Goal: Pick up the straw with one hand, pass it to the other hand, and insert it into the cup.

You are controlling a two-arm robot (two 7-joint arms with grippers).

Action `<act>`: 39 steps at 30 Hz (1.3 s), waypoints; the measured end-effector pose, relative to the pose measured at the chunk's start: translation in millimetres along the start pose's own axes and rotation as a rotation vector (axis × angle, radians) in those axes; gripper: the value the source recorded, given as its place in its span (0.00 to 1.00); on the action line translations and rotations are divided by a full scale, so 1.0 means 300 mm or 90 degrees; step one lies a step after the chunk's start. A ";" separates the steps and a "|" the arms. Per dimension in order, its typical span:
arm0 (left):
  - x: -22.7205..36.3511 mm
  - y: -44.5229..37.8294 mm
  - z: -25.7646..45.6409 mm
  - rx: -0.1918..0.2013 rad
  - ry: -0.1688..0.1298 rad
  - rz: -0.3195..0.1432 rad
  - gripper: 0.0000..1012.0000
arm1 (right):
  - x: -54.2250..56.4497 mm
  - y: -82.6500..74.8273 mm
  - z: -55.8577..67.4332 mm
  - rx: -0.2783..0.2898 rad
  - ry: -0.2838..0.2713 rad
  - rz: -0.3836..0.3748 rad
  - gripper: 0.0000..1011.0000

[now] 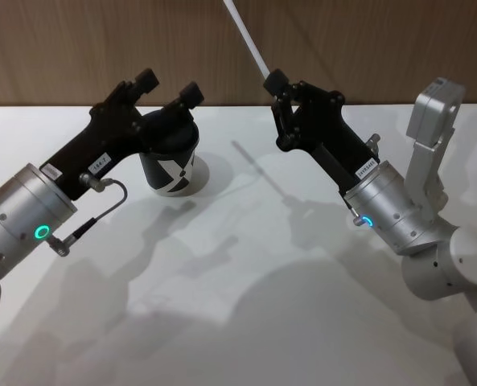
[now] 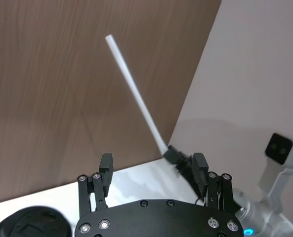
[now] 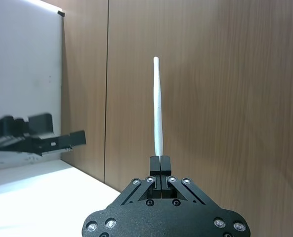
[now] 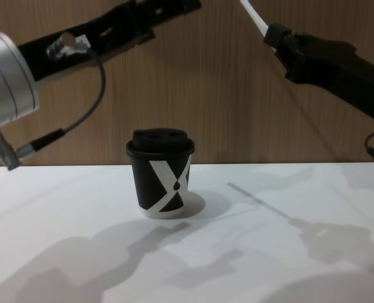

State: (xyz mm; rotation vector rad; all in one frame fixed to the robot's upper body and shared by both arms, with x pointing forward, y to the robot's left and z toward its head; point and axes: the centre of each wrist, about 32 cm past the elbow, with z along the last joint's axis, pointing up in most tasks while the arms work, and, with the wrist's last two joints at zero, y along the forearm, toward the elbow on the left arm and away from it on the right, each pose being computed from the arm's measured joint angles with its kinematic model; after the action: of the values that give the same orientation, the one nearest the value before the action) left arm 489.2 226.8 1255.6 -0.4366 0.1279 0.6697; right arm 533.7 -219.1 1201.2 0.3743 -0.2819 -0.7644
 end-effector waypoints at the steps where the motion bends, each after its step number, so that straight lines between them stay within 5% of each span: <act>1: 0.000 -0.005 0.002 -0.004 0.005 -0.006 0.99 | 0.001 0.000 -0.002 -0.001 0.000 -0.001 0.01; 7: 0.007 -0.029 -0.003 -0.011 0.032 -0.019 0.99 | 0.005 -0.002 -0.008 -0.004 0.001 -0.006 0.01; 17: 0.043 -0.105 -0.029 -0.018 0.113 -0.025 0.99 | 0.008 -0.002 -0.013 -0.007 0.002 -0.008 0.01; 26: 0.074 -0.173 -0.048 -0.016 0.168 -0.037 0.99 | 0.010 -0.003 -0.016 -0.008 0.002 -0.010 0.01; 39: 0.102 -0.255 -0.064 -0.006 0.212 -0.065 0.99 | 0.011 -0.003 -0.016 -0.008 0.002 -0.011 0.01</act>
State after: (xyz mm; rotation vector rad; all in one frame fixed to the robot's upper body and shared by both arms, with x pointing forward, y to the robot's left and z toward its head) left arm 561.3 182.7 1257.1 -0.5587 0.4148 0.4930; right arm 537.3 -220.9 1196.8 0.3660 -0.2704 -0.7828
